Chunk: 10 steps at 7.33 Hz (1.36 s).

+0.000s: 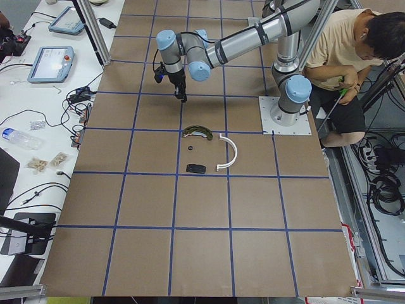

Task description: Place bearing gear from tray to pile

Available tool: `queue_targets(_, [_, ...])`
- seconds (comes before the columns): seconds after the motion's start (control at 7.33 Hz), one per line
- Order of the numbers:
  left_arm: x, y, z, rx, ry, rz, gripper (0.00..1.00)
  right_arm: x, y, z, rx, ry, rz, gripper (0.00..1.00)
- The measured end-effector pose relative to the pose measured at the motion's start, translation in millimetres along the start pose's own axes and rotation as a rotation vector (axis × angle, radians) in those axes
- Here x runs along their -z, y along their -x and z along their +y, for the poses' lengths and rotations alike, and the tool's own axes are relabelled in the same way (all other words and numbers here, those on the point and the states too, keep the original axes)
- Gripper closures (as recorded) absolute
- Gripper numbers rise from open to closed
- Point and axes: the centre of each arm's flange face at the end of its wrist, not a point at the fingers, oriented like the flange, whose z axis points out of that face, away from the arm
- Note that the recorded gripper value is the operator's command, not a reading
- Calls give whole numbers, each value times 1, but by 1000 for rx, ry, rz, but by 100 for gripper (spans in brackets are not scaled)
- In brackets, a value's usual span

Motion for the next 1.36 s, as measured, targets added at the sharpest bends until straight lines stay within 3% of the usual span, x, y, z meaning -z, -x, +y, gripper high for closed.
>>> queue_targets(0.27, [-31,100,23,-64,14,13,100,0,0,0,0,0,-1,0])
queue_targets(0.68, [-72,149,22,-119,4,20,100,0,0,0,0,0,-1,0])
queue_targets(0.82, [-87,160,20,-111,4,24,65,0,0,0,0,0,0,0])
queue_targets(0.95, [-100,168,20,-101,12,34,1,0,0,0,0,1,-1,0])
queue_targets(1.36, [-105,175,20,-84,13,39,0,0,0,0,-1,-1,0,0])
